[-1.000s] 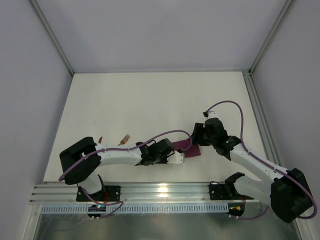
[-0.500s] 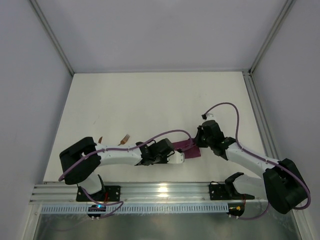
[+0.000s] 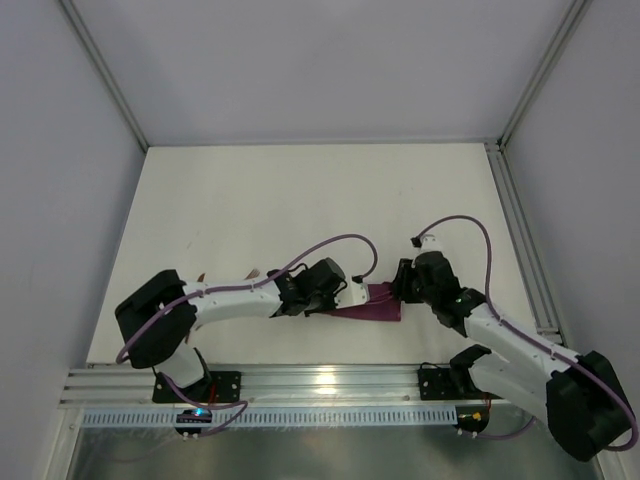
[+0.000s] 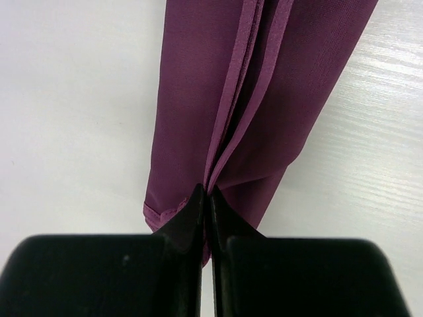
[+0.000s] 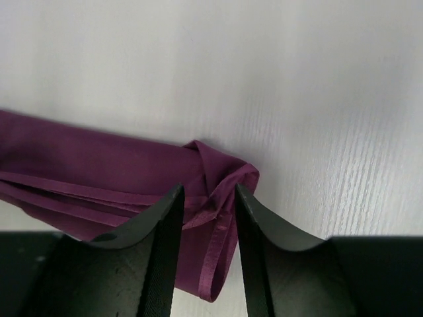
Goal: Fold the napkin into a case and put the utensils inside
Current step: Fold the 2/3-rectangle-folded napkin at the center of the board.
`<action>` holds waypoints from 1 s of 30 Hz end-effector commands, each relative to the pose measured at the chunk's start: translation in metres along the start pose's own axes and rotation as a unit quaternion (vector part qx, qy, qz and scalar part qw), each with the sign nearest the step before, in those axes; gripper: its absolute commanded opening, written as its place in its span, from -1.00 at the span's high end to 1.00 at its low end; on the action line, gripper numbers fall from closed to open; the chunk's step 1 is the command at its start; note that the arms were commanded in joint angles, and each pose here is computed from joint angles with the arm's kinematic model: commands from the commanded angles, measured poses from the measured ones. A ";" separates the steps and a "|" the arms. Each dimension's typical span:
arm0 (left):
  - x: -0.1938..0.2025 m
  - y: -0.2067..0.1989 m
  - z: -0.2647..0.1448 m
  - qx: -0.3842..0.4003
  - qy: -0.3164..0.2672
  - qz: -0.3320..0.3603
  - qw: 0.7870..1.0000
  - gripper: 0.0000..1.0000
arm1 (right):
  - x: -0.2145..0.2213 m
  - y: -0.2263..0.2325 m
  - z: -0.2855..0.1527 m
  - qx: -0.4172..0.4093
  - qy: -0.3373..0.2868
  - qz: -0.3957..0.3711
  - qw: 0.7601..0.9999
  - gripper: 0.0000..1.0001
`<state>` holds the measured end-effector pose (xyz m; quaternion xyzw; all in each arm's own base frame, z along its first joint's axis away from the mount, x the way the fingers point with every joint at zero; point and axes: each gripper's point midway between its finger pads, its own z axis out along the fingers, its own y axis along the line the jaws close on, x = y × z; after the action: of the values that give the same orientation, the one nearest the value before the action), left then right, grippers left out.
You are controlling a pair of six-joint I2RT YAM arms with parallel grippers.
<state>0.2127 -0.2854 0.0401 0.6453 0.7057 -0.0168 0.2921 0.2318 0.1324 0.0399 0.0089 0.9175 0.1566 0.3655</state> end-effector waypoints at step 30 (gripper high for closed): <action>-0.003 -0.029 -0.011 0.071 -0.027 0.067 0.995 1.00 | 0.036 0.124 0.030 -0.234 0.049 -0.035 0.970 0.84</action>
<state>0.1925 -0.2873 0.0458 0.6920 0.6627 -0.0456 0.2826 0.2126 0.2649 0.0394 -0.1369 0.8705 0.3551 0.3120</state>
